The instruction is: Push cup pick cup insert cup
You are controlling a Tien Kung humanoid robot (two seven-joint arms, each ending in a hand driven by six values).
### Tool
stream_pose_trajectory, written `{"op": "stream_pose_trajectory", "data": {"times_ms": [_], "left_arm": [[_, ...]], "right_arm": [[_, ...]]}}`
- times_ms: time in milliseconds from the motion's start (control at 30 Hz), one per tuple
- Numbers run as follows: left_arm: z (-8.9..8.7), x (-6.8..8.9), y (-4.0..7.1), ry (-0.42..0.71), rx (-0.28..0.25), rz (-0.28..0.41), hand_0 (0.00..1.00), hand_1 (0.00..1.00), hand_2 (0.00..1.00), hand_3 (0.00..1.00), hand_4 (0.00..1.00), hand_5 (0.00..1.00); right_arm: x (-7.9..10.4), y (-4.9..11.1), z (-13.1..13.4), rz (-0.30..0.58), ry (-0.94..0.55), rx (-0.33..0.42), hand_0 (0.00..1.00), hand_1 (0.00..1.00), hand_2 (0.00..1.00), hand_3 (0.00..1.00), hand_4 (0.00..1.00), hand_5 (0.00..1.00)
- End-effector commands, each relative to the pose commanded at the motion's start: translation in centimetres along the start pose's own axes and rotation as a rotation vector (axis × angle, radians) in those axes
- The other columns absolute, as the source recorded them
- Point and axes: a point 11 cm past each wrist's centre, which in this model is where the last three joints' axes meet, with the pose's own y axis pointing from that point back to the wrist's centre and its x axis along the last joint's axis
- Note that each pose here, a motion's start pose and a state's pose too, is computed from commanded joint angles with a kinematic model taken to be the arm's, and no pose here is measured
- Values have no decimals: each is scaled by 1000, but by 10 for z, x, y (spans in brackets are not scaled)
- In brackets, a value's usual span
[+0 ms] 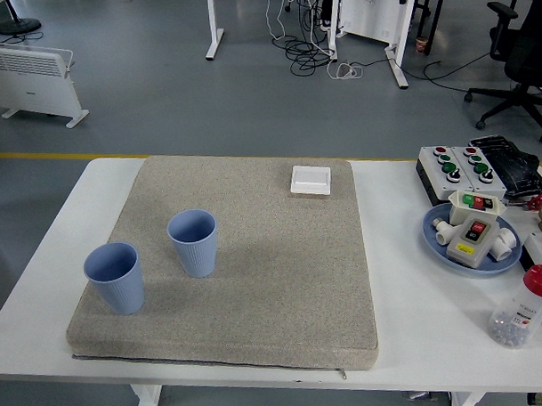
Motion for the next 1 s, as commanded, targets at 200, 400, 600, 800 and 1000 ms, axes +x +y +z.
{"op": "stream_pose_trajectory", "data": {"times_ms": [200,400,600,800,1000], "left_arm": [[-26,-8,17,-7,87,-34,496,536,513,527,654,998],[-47,-22,27,-19,154,-91,550,540,513,518,654,998],[-63,-29,37,-11,215,-118,570,540,511,515,650,998],[-72,-40,38,-27,236,-157,584,541,509,513,652,998],[-80,-45,39,-35,266,-185,592,540,508,511,652,998]], "right_arm": [[1,0,-1,5,13,0,727,661,674,587,139,479],[0,0,-2,2,13,2,727,659,669,587,138,482],[-1,1,-5,-2,9,8,727,659,669,586,136,479],[-1,1,-6,-4,8,12,727,658,668,586,135,479],[-3,1,-6,-8,2,14,727,658,667,585,133,481]]}}
